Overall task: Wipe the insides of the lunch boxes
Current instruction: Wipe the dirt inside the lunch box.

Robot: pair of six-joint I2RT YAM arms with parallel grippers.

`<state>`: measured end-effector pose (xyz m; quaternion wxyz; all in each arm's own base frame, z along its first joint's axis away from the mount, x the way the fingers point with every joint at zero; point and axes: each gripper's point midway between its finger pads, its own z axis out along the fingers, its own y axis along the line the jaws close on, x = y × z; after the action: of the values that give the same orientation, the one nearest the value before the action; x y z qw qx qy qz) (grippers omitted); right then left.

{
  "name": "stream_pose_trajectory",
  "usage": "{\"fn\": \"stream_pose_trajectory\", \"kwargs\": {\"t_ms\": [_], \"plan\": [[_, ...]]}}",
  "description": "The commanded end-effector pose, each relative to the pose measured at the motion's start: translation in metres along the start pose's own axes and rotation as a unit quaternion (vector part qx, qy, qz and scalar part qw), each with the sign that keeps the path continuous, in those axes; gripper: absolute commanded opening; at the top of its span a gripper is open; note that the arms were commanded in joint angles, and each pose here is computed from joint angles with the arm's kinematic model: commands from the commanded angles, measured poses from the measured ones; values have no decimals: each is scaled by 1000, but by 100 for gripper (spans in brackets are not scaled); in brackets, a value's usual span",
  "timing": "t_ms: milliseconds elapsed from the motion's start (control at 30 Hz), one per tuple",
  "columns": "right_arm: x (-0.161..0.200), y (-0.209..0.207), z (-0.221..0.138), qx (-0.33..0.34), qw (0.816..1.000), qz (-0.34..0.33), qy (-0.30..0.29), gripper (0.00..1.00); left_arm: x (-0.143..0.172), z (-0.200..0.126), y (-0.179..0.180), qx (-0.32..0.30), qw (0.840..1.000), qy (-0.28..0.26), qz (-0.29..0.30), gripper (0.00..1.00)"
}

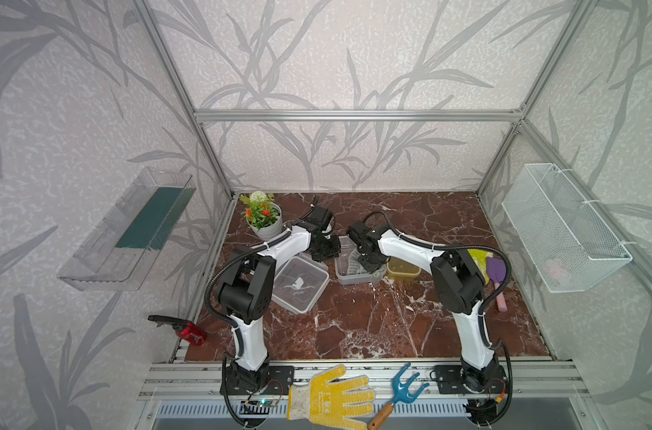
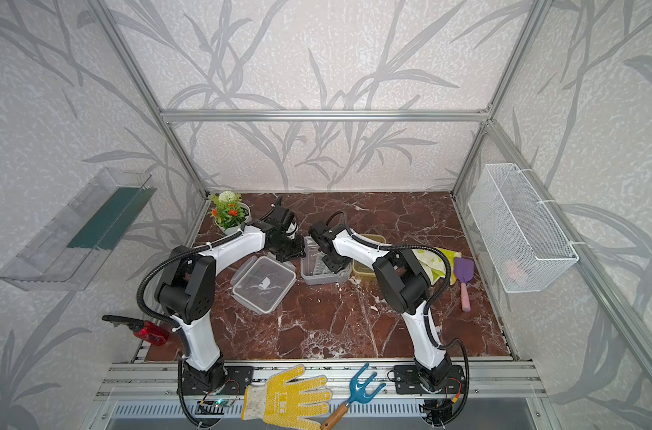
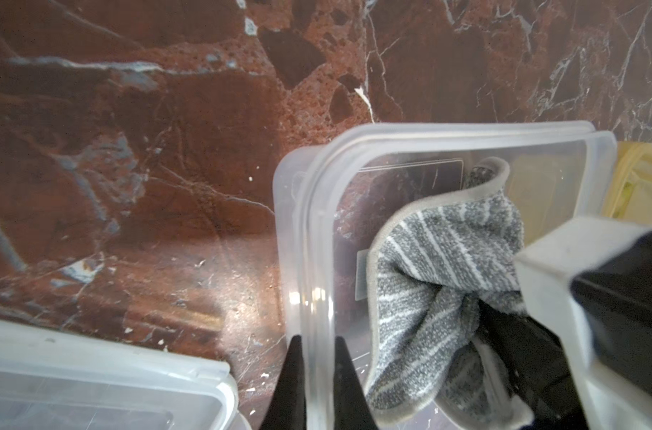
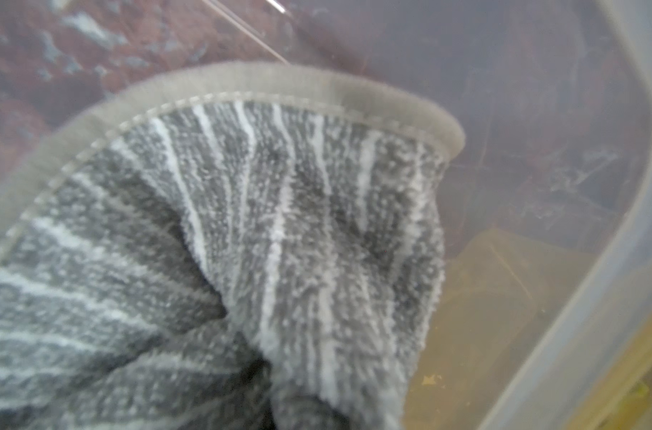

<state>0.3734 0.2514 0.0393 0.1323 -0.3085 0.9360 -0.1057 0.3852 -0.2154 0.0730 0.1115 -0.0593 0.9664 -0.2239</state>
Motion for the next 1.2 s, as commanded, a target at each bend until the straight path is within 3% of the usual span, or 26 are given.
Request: {"fn": "stream_pose_trajectory", "kwargs": {"t_ms": [0, 233, 633, 867, 1167], "plan": [[-1, -26, -8, 47, 998, 29, -10, 0, 3, -6, 2, 1, 1000, 0, -7, 9], [-30, -45, -8, 103, 992, 44, -53, 0, 14, -5, 11, -33, 999, 30, 27, 7], [-67, -45, 1, 66, 993, 39, -90, 0, 25, 2, 5, -10, 997, 60, 37, 7], [-91, -5, -1, -63, 984, 97, -138, 0, 17, -2, -7, 3, 998, 49, 40, 7], [-114, 51, -20, -243, 938, 175, -172, 0, 10, 0, -14, 22, 999, 38, 24, 7]]}}
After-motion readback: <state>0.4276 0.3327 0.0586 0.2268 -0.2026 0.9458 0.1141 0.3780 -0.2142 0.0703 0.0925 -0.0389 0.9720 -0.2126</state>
